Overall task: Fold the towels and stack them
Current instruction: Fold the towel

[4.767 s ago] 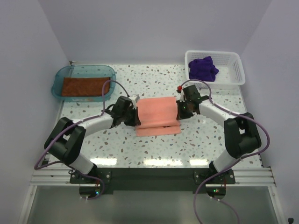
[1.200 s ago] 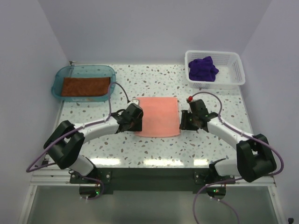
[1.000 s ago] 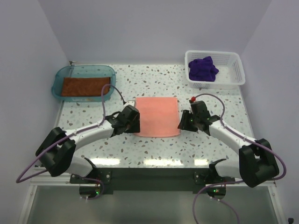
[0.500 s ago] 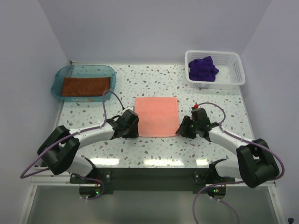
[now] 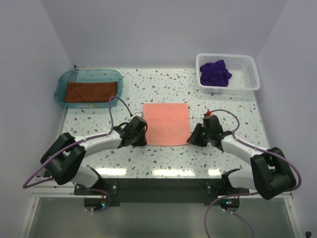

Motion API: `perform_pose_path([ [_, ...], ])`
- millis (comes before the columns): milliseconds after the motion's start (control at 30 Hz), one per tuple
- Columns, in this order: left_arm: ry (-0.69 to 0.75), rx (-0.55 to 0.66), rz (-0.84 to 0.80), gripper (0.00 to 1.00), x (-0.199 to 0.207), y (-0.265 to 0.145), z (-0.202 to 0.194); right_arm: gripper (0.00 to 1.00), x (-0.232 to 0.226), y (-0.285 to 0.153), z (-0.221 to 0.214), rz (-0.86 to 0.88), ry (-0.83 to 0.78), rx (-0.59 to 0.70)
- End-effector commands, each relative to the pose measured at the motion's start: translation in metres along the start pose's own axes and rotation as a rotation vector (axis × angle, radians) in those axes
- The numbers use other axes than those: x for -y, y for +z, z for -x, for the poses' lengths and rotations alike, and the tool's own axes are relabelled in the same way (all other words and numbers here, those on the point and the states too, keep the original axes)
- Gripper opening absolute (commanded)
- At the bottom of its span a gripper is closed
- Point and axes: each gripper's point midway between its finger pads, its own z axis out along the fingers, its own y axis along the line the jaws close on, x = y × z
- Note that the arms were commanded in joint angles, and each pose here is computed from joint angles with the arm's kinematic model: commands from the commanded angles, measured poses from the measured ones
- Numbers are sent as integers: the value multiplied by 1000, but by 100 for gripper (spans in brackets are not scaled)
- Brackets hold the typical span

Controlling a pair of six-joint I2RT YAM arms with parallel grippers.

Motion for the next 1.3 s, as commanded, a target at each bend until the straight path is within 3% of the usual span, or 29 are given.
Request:
perform_pose_path([
  [0,-28,35,-40,27,9,-3,9,31,-12,-3,5,43,-1,17],
  [467,-39,41,-44,26,10,-4,10,0,-25,-13,13,70,-22,28],
  [667,-54,39,-43,26,11,-5,10,0,-30,-15,14,82,-28,24],
  [900,-77,45,21,40,-1,-5,9,0,-33,-17,15,87,-43,25],
  [1267,-79,50,78,38,-10,3,10,0,-36,-17,15,91,-56,25],
])
